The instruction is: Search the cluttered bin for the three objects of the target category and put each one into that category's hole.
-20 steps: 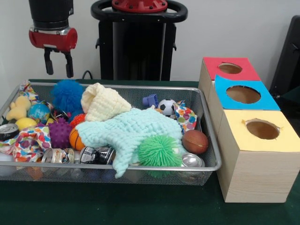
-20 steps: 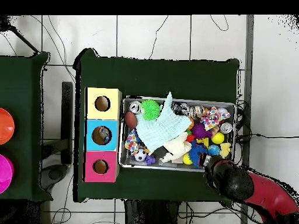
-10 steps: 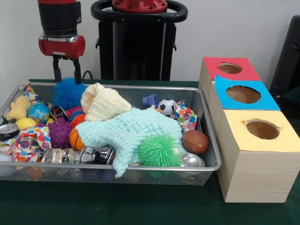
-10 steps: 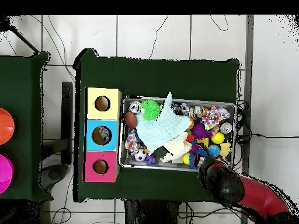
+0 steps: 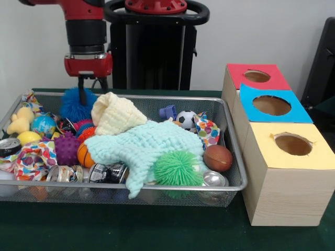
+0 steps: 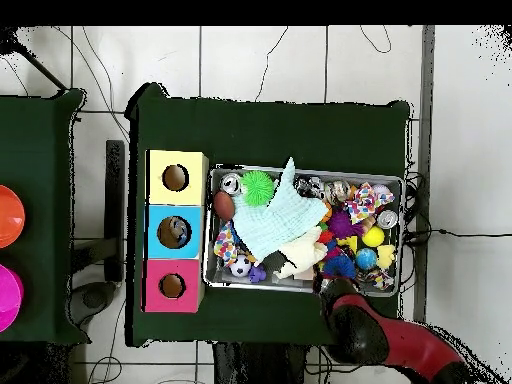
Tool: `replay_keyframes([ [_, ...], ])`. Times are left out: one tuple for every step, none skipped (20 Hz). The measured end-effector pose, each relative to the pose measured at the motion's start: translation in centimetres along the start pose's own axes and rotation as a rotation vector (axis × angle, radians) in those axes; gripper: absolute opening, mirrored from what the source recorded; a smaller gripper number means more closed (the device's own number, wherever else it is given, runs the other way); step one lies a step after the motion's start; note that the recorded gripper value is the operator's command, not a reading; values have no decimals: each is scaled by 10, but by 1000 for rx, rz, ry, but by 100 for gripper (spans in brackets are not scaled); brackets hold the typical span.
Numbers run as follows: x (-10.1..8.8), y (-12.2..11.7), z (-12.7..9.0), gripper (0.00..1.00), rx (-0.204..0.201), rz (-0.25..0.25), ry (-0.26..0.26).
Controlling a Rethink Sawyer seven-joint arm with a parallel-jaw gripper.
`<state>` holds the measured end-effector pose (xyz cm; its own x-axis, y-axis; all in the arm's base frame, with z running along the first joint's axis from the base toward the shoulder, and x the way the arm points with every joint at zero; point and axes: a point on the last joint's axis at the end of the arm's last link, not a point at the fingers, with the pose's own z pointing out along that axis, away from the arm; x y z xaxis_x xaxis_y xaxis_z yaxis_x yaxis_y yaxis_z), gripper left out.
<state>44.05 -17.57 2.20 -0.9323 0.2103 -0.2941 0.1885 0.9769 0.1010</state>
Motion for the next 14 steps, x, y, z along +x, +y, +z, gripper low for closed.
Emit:
replay_keyframes([
  [7, 3, -1, 100, -7, -8, 7],
  [16, 8, -4, 100, -16, -16, 22],
  [23, 12, -7, 100, -23, -23, 34],
  [27, 14, -10, 100, -26, -27, 43],
  [31, 16, -13, 100, -28, -30, 52],
  [34, 17, -16, 100, -28, -33, 61],
  [39, 19, -23, 100, -26, -37, 85],
  [41, 19, -26, 100, -25, -38, 95],
  [41, 18, -28, 100, -24, -39, 104],
  [42, 17, -30, 100, -23, -39, 114],
  [41, 16, -31, 100, -22, -40, 121],
  [40, 14, -34, 100, -19, -39, 136],
  [40, 13, -35, 100, -19, -39, 142],
  [40, 11, -36, 100, -20, -38, 152],
])
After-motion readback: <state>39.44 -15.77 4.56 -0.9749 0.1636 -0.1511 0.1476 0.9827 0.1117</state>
